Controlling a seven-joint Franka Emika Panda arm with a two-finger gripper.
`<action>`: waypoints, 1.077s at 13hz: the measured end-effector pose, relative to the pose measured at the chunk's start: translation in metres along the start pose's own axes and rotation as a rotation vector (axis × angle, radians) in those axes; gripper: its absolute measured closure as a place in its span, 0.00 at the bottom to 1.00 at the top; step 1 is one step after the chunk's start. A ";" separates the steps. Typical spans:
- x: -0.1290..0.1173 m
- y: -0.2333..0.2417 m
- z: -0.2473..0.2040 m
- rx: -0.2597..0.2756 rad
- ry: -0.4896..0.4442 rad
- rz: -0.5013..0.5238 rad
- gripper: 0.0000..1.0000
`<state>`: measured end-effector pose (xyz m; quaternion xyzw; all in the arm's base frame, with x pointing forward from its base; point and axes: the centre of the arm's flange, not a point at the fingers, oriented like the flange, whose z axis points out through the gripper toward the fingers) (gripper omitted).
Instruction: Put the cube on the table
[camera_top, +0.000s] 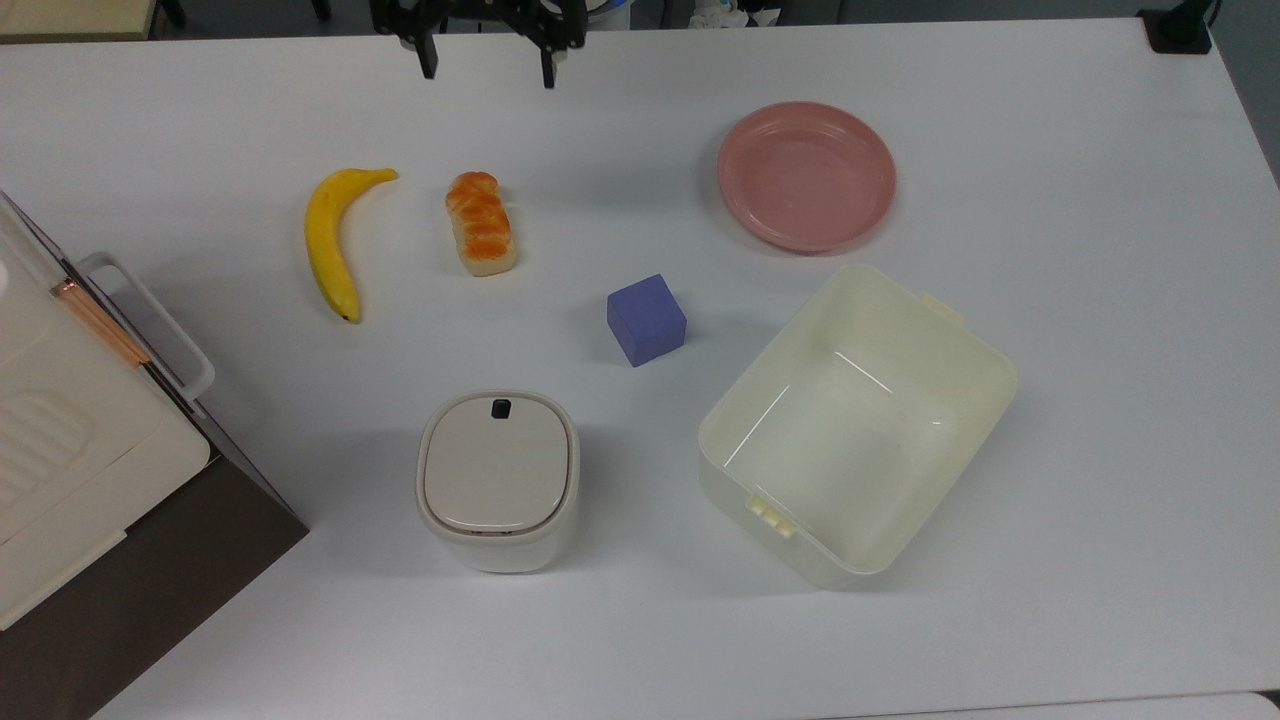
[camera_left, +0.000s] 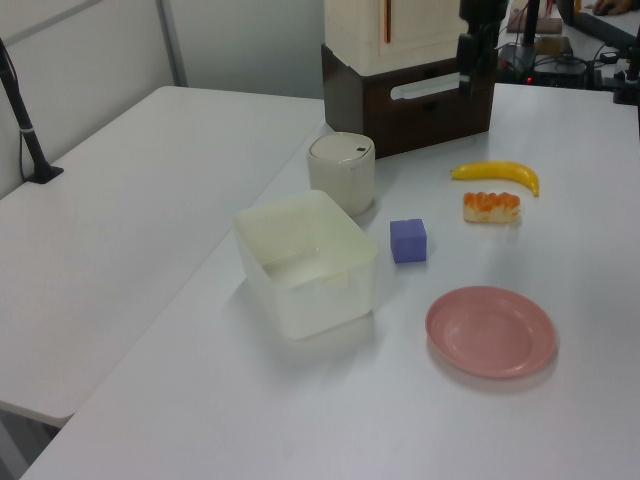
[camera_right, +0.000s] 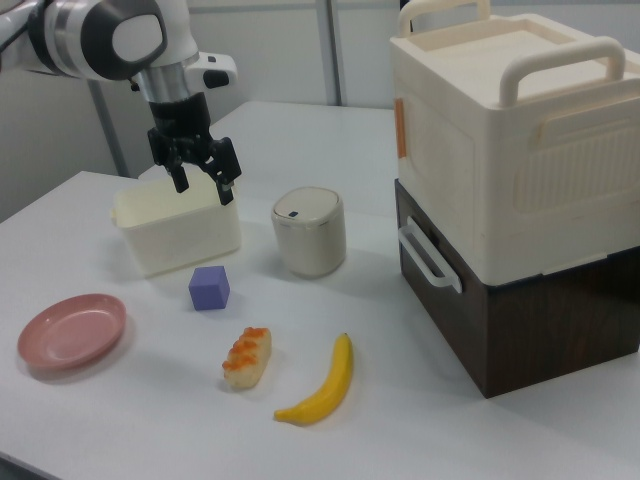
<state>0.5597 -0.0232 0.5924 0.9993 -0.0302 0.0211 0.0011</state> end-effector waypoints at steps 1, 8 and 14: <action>-0.004 0.005 -0.003 0.000 -0.010 -0.032 0.00; -0.013 0.011 -0.009 0.002 -0.030 -0.053 0.00; -0.013 0.010 -0.009 0.002 -0.031 -0.048 0.00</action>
